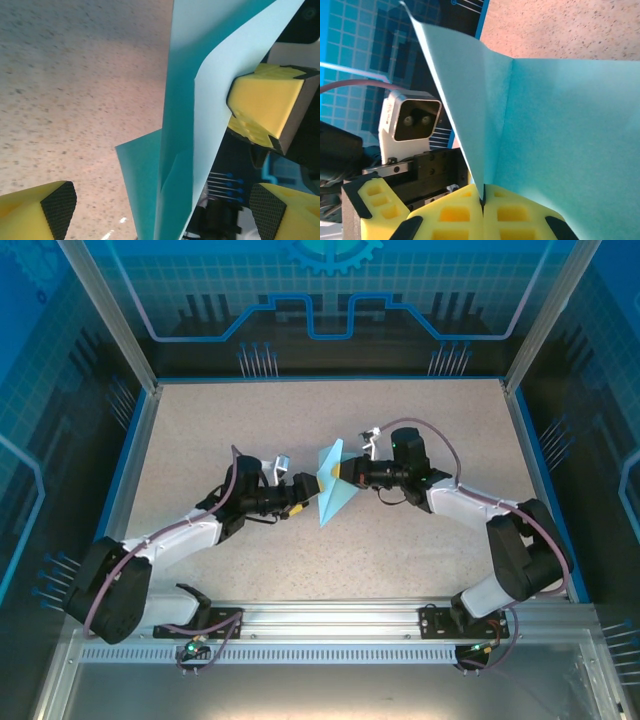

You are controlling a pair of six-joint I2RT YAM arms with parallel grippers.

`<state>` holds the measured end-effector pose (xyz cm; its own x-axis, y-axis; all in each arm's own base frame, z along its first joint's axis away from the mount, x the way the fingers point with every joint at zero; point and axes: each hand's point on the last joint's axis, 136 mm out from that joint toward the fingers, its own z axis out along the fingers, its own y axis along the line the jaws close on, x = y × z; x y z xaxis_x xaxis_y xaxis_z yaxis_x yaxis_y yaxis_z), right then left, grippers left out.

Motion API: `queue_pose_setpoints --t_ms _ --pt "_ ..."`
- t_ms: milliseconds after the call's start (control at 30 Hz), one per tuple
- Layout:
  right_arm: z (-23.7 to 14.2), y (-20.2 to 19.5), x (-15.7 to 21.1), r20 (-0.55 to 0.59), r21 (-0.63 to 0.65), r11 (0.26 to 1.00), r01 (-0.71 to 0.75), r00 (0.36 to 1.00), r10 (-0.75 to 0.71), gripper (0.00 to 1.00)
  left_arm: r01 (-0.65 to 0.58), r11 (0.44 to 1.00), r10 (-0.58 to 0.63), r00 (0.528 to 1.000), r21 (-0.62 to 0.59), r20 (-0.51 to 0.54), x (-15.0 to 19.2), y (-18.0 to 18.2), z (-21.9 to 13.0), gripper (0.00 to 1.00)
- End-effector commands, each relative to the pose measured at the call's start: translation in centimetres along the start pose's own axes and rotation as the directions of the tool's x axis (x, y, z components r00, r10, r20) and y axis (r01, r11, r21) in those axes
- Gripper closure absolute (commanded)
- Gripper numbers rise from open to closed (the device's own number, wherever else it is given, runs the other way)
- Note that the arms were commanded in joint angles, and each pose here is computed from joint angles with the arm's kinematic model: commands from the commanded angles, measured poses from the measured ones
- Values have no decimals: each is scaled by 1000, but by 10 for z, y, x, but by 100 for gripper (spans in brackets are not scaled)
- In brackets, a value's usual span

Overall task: Fold a paper plane with a square sheet of paper (pick it up from the middle)
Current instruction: Pick up the paper from the center of the table.

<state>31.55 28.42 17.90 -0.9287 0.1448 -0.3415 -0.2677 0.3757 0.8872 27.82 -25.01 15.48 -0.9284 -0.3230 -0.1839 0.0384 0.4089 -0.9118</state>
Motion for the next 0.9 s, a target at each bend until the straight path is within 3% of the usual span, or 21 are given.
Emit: queue_pose_setpoints --t_ms 0,233,400,633,867 --pt "-6 24 -9 5 -69 997 25 1000 -24 100 19 992 -13 999 123 -50 7 -18 1 6" --pt "-7 34 -14 10 -101 995 15 1000 -14 100 46 984 -33 996 171 -80 13 -20 7 2" --pt "-7 36 -15 11 -103 995 5 1000 -4 100 40 974 -25 997 223 -71 10 -33 12 4" --pt "-7 28 -12 3 -86 996 -14 1000 14 100 8 974 -3 1000 226 -19 2 -35 10 37" --pt "-8 19 -12 6 -59 997 -40 999 41 100 -43 969 38 999 245 26 -2 -37 8 56"
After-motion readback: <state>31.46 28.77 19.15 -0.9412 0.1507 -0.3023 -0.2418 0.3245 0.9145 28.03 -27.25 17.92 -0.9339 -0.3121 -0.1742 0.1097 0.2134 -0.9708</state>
